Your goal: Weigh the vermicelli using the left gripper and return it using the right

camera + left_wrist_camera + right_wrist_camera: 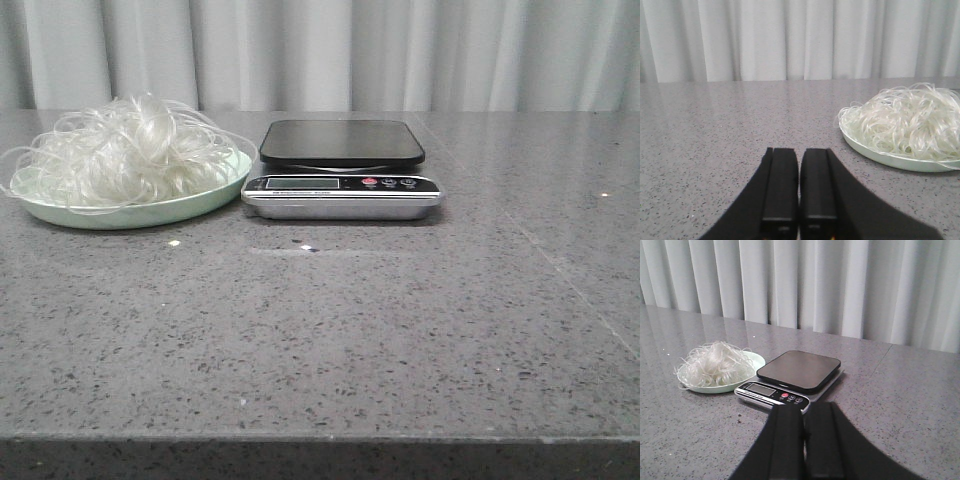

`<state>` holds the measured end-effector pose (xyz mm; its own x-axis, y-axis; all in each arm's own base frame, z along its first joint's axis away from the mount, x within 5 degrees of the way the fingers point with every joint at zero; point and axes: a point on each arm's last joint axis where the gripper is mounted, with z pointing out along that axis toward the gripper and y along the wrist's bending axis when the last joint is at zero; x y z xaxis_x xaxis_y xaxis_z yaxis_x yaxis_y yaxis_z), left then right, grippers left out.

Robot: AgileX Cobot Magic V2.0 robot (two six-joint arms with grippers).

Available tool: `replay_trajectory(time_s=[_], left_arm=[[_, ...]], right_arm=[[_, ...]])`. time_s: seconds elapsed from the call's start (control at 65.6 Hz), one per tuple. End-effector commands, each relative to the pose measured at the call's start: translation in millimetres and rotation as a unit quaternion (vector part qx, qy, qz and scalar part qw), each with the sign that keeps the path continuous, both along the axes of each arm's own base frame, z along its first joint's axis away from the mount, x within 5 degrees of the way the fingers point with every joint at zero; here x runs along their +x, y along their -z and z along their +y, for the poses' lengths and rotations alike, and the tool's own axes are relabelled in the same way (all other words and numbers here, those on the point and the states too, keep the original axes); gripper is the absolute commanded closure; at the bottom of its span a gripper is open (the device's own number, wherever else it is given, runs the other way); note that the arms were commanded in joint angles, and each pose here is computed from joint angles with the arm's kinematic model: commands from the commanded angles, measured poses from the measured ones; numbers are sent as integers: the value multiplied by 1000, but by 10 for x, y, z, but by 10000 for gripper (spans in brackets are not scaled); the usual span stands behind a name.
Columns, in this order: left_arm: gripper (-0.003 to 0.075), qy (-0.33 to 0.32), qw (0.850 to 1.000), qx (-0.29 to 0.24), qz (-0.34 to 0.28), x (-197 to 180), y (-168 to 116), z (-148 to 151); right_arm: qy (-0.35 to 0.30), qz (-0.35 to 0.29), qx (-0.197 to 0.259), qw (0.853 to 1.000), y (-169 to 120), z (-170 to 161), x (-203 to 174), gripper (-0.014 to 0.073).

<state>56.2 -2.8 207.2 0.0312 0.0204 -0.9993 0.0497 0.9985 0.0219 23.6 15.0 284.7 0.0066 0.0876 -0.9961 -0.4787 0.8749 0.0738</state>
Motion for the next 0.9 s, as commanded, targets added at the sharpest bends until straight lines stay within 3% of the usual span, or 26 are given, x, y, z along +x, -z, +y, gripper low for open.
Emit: replay_trajectory(time_s=[0.0, 0.671, 0.884], left_arm=[[594, 4, 999, -7, -48, -19, -62, -3], [594, 4, 999, -7, -48, -19, -62, -3], [594, 4, 999, -7, -48, -19, -62, -3]], right_arm=[[9, -45, 14, 999, -143, -22, -21, 416], [9, -46, 15, 999, -101, -12, 2, 416], [96, -79, -17, 992, 210, -18, 170, 416]])
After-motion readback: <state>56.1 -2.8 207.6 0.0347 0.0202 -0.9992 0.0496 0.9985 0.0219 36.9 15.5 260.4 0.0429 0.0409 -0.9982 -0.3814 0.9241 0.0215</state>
